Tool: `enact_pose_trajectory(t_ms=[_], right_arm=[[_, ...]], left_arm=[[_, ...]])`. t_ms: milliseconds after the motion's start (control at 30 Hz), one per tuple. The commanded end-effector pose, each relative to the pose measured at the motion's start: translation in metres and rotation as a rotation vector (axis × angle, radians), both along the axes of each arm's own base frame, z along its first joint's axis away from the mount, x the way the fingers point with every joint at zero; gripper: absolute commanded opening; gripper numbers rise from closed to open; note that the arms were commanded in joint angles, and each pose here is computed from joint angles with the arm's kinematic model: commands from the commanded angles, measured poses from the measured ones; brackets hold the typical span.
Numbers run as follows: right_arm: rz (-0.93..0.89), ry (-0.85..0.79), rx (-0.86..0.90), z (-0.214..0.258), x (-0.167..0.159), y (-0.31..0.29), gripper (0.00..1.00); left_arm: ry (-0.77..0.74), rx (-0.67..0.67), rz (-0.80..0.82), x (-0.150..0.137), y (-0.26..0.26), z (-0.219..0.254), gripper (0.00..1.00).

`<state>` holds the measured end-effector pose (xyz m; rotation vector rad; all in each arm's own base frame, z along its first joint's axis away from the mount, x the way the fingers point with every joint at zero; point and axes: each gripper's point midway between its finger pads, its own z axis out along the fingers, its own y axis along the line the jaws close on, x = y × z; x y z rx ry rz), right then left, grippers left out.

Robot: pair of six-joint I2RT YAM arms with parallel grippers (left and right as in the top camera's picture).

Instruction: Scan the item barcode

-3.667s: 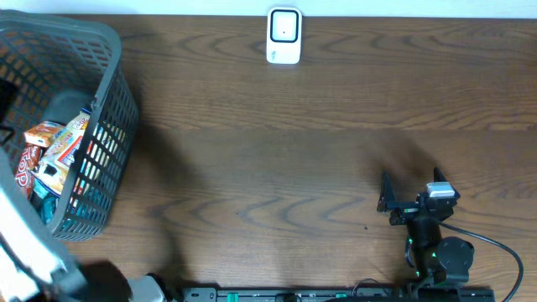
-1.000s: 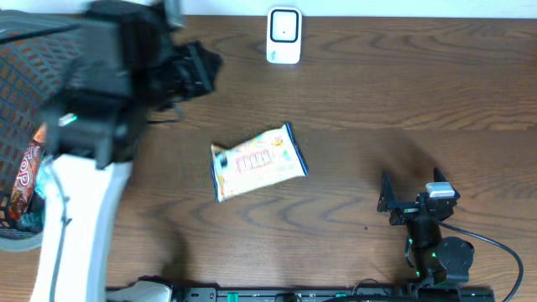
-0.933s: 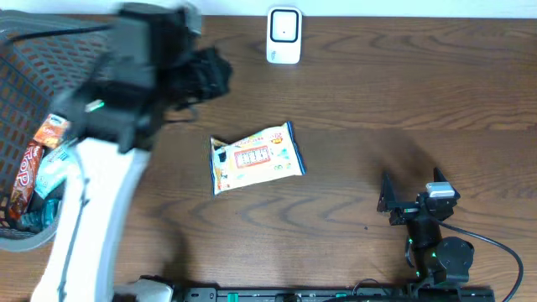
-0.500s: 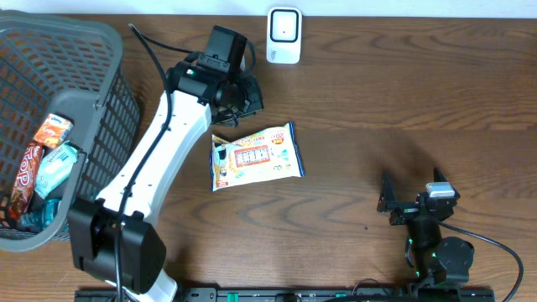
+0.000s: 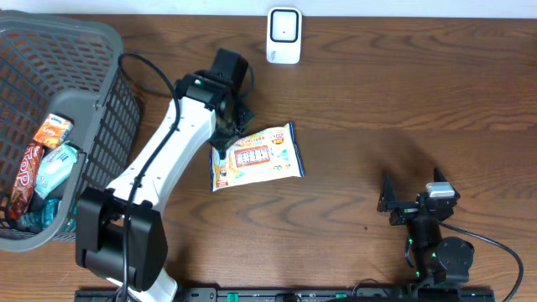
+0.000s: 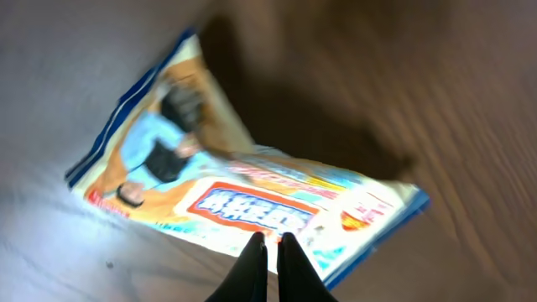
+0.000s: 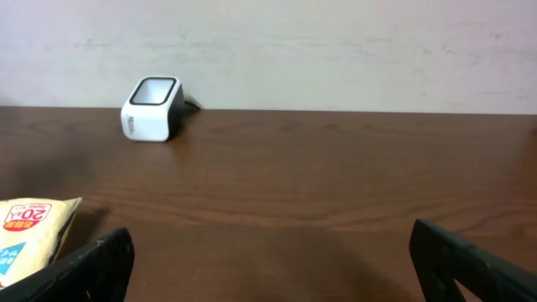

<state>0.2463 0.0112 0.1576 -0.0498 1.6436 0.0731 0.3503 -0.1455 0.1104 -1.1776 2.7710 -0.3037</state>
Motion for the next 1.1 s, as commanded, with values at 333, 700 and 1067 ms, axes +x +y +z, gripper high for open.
enact_pose_trajectory(t_ms=[333, 700, 1067], right_arm=[[0.002, -0.002, -0.015, 0.000, 0.000, 0.000, 0.99], [0.002, -0.002, -0.015, 0.000, 0.000, 0.000, 0.99], [0.002, -0.002, -0.015, 0.000, 0.000, 0.000, 0.99]], left_arm=[[-0.163, -0.106, -0.424, 0.019, -0.037, -0.003, 0.07], [-0.284, -0.206, -0.786, 0.014, -0.066, 0.010, 0.07], [-0.139, -0.010, -0.579, 0.008, -0.024, -0.011, 0.98]])
